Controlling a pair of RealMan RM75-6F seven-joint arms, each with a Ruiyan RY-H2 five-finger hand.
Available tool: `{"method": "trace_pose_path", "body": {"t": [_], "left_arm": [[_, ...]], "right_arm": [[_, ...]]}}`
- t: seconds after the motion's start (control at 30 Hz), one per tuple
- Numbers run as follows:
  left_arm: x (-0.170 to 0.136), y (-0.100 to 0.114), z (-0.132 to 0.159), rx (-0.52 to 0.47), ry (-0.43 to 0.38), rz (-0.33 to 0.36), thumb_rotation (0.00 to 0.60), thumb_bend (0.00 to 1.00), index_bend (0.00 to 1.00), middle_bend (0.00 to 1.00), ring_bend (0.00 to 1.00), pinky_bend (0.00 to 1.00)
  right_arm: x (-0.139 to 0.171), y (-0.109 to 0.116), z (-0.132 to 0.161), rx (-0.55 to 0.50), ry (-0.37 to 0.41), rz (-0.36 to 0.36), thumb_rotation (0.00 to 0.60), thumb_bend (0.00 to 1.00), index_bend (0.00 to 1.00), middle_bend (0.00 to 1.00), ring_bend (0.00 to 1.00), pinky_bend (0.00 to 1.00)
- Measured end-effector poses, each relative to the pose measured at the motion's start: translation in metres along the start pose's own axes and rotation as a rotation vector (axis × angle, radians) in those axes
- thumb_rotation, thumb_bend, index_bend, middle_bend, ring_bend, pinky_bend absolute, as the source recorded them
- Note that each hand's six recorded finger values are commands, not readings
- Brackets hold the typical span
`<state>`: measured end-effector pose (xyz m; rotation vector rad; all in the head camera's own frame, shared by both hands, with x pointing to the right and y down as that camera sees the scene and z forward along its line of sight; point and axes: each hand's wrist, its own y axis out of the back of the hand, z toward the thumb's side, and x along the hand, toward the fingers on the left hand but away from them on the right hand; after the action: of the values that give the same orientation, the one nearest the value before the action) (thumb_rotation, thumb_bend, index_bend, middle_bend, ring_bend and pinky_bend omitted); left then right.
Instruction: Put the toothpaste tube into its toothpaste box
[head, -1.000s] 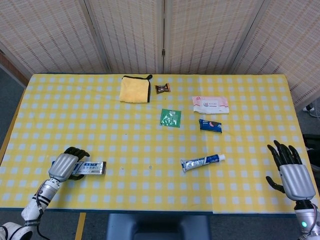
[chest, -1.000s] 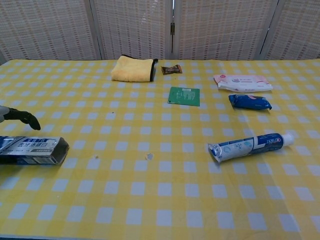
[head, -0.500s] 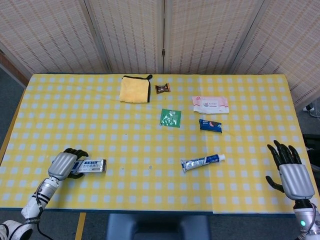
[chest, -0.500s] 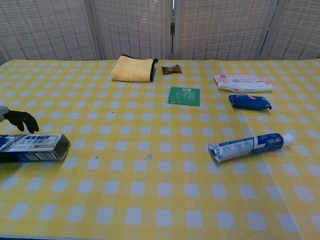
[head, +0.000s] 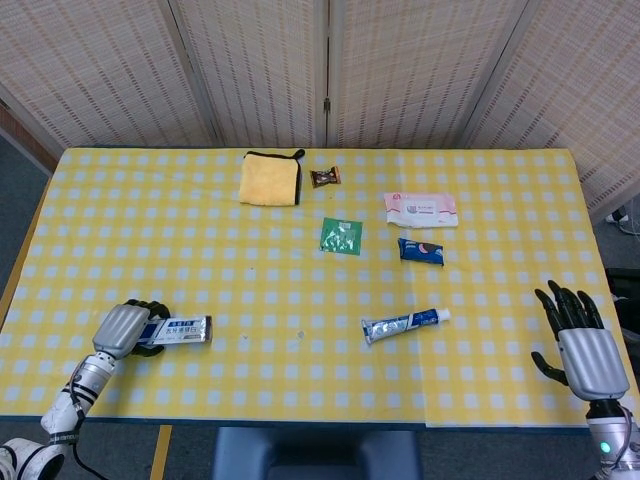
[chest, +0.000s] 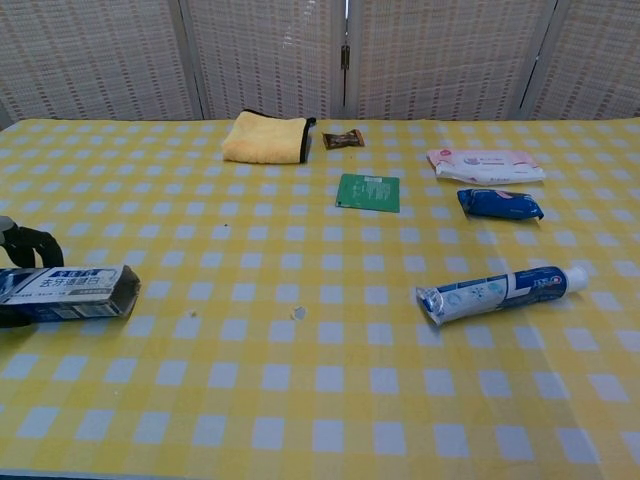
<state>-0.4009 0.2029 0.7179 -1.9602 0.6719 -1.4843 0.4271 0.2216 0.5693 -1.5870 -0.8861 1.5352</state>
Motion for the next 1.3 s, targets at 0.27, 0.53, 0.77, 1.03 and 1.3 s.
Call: {"method": "trace_pose_path", "body": {"t": [0.27,0.53,0.77,1.03,1.3], "left_arm": [[0.003,-0.001,-0.003,-0.069,0.028,-0.017,0.6,0.24,0.52,0.52,0.51,0.44],[0.006,0.003,-0.004,-0.113,0.039,-0.012,0.6,0.25,0.55,0.56,0.54,0.47],[0.001,0.007,0.002,-0.112,0.027,0.008,0.6,0.25,0.55,0.56,0.55,0.48],[-0.014,0.018,0.023,-0.084,-0.033,0.062,0.6,0.25,0.55,0.56,0.55,0.48],[-0.025,0.023,0.047,-0.023,-0.092,0.084,0.6,0.32,0.55,0.56,0.55,0.48]], "right_arm": [[0.001,0.0,0.001,0.005,0.002,-0.003,0.6,0.28,0.0,0.0,0.0,0.0],[0.001,0.0,0.002,0.006,0.004,-0.003,0.6,0.28,0.0,0.0,0.0,0.0],[0.0,-0.002,0.002,0.004,0.007,0.003,0.6,0.28,0.0,0.0,0.0,0.0],[-0.022,-0.005,0.008,0.079,0.065,0.061,0.6,0.28,0.05,0.02,0.01,0.0],[-0.058,-0.001,0.028,0.14,0.146,0.128,0.6,0.29,0.35,0.26,0.21,0.21]]}}
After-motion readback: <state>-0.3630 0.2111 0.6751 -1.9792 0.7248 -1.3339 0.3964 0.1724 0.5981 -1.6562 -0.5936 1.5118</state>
